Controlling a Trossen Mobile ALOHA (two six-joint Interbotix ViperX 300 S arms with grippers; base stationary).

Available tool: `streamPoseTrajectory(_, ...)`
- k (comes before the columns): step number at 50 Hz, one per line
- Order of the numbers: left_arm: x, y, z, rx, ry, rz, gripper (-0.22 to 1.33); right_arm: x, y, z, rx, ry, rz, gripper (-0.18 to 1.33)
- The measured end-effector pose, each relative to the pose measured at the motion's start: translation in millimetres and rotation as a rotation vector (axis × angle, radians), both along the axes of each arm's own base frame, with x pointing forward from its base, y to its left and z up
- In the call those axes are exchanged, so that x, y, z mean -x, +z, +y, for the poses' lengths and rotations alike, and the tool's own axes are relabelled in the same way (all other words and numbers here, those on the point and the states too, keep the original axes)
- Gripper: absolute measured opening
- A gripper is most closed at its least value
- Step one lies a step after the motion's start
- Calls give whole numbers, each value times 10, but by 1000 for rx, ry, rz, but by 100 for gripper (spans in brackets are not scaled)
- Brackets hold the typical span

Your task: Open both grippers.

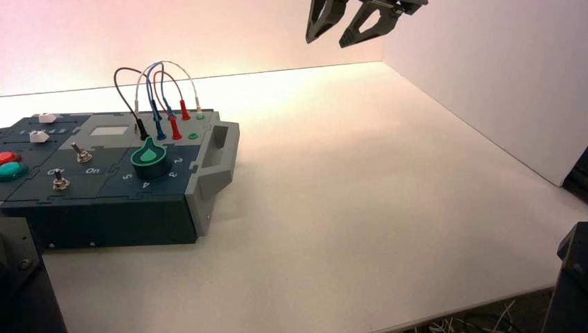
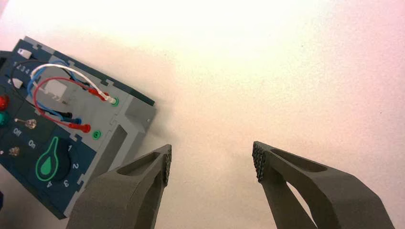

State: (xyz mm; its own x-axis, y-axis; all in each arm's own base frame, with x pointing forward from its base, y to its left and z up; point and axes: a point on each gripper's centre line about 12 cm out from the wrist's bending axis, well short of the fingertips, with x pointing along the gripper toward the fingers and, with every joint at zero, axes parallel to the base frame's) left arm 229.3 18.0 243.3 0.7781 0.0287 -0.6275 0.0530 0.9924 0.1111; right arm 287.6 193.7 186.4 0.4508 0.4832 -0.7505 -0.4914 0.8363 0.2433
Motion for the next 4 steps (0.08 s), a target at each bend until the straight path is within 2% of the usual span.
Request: streamPoseTrajectory(4, 3, 2, -1, 0, 0, 0, 132, 6, 3, 0, 1, 3, 2, 132)
